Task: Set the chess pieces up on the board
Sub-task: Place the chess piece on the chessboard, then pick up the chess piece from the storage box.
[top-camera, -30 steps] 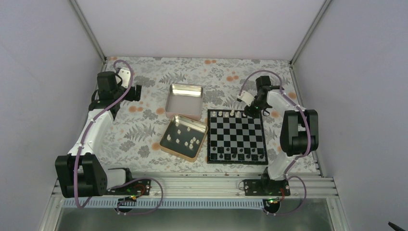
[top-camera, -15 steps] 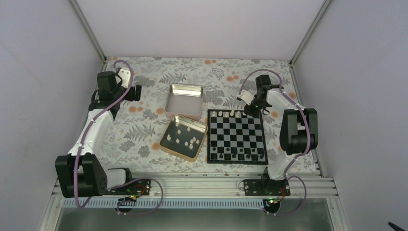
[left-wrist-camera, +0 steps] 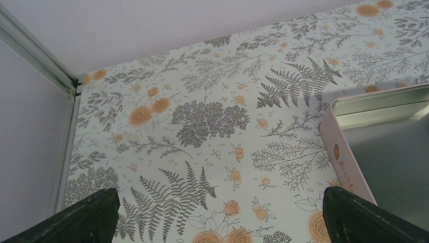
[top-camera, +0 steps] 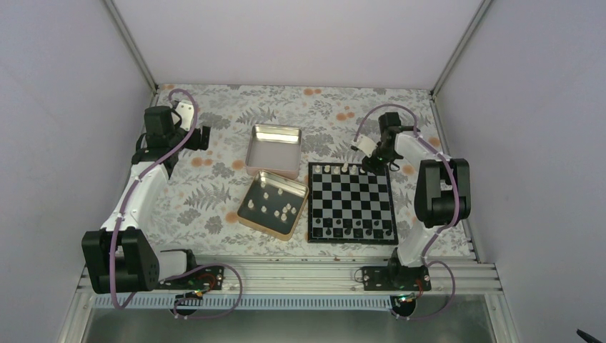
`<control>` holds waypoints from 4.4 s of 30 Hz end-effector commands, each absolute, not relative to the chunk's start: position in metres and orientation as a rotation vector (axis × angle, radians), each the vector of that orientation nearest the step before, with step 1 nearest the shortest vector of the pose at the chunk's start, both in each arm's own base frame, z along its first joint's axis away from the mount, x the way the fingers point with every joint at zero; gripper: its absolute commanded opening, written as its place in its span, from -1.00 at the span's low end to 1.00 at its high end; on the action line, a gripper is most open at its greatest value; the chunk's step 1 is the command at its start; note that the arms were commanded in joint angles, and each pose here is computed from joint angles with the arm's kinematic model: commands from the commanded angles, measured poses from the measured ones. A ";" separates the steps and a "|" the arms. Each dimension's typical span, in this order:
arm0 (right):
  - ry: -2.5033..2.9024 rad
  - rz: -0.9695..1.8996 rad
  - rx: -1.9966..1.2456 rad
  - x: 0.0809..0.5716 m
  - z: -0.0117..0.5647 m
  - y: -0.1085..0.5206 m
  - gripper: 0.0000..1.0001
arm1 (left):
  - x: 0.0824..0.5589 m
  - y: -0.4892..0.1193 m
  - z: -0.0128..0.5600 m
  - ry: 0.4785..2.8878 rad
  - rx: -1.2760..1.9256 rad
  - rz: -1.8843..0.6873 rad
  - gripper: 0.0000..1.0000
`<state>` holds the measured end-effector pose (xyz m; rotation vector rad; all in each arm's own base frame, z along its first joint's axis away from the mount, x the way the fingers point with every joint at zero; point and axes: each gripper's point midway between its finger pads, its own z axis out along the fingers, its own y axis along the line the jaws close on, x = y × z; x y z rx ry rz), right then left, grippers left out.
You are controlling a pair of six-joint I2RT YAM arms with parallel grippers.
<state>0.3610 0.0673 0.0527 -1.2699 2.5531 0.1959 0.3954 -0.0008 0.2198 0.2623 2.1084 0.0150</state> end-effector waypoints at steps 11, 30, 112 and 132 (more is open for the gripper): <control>2.450 0.155 -1.248 0.378 0.091 0.071 -0.31 | 0.395 0.000 0.228 2.083 0.268 0.021 1.00; 1.991 0.238 -1.775 0.308 0.193 0.304 -0.23 | 0.394 0.001 0.230 2.076 0.265 0.029 1.00; 1.812 0.430 -2.093 0.231 0.047 0.458 -0.34 | 0.393 0.000 0.229 2.073 0.276 0.022 1.00; 1.797 0.450 -2.089 0.223 0.068 0.451 -0.92 | 0.393 -0.001 0.230 2.071 0.280 0.021 1.00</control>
